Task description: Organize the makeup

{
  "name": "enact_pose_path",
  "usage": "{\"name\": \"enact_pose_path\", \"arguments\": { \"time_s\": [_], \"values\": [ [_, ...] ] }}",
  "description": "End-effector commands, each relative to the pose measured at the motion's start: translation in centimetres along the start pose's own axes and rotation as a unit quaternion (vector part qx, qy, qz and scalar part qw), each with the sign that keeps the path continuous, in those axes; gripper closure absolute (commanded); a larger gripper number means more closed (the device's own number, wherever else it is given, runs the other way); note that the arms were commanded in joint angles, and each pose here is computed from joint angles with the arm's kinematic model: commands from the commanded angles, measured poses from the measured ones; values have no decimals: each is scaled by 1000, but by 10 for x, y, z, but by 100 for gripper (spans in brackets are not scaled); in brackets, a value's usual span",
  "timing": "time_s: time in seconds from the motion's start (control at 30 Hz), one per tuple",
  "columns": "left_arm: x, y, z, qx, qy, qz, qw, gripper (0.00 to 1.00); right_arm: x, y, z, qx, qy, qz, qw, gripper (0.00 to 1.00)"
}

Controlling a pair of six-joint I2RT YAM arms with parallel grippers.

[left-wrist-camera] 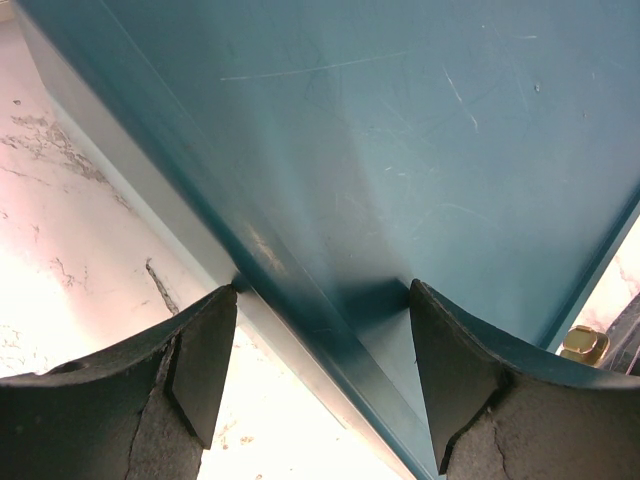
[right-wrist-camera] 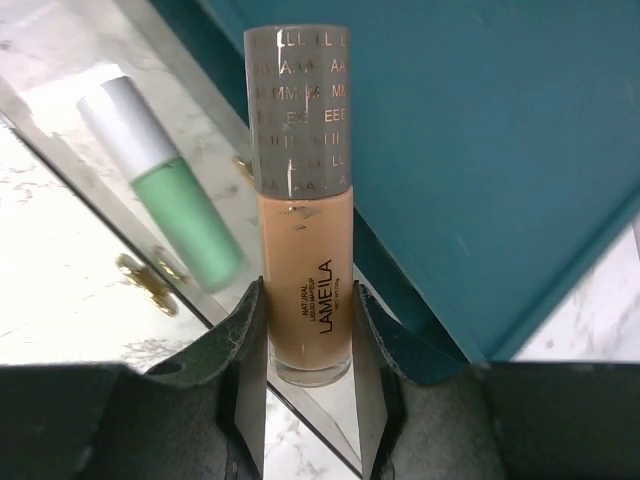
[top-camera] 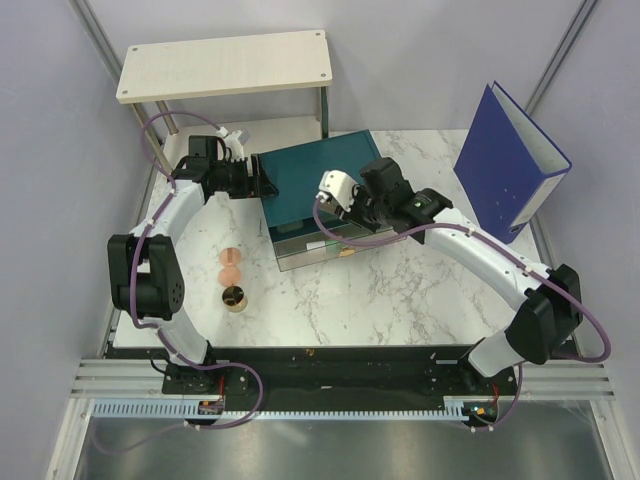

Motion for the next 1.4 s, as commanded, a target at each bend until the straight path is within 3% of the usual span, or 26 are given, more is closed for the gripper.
{"name": "enact_pose_path", "arguments": {
  "time_s": [0.0, 0.3, 0.33, 0.43, 0.6, 0.77, 0.97, 1.13, 1.37],
  "values": [
    [21, -45, 10, 78, 37, -10, 996, 24, 5, 39, 0, -92, 52, -59, 993, 98],
    [21, -46, 11, 80, 38, -10, 996, 24, 23, 34, 17, -97, 102, -76, 987, 89],
    [22, -46, 12, 80, 38, -10, 996, 24, 24, 32, 21, -90, 105, -65, 988, 79],
    [21, -45, 12, 79, 35, -10, 996, 24, 21, 35, 28, -78, 98, -27, 992, 65],
    [21, -44, 11, 79, 35, -12, 996, 24, 16, 38, 35, -63, 93, -2, 994, 56],
    [19, -41, 10, 76, 35, -11, 996, 24, 8, 43, 35, -62, 75, 1, 995, 41],
    [19, -38, 11, 77, 35, -9, 996, 24, -11, 54, 26, -68, 25, 14, 997, 44],
    [18, -36, 11, 77, 35, -6, 996, 24, -32, 71, -3, -96, -45, 82, 991, 80],
    [19, -38, 11, 79, 36, -8, 996, 24, -14, 52, -29, -93, -56, 206, 973, 86]
  ]
}}
Point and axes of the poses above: each gripper's point midway between its finger pads, its own z axis out along the fingers, its own x axis along the line the jaws close on, y = z × x, the point moved 4 cm from there along -z, back along the fingers, and after that the axes turned 4 degrees about -z, right-handed, at the moved point
